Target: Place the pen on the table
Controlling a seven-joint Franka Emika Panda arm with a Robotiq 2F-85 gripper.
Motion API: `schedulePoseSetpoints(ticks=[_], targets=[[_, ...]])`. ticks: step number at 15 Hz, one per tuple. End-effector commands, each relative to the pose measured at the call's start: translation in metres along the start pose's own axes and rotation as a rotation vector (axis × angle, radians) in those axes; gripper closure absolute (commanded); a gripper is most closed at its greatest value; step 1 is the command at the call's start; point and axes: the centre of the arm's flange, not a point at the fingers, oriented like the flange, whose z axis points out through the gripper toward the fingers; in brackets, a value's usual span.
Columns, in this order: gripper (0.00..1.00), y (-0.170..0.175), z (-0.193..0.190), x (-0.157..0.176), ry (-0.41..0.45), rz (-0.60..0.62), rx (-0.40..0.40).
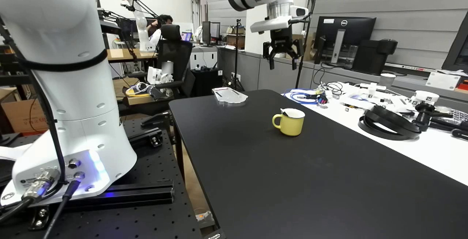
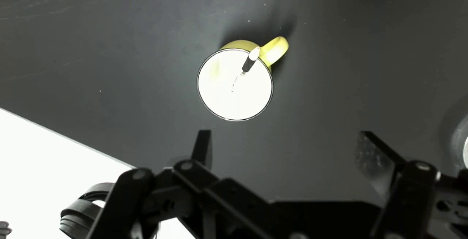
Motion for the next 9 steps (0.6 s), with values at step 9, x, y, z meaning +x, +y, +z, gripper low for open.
schedulePoseSetpoints(ticks=[9], targets=[[0.00,0.001,0.068,-0.005,-0.096,0.024,0.000]])
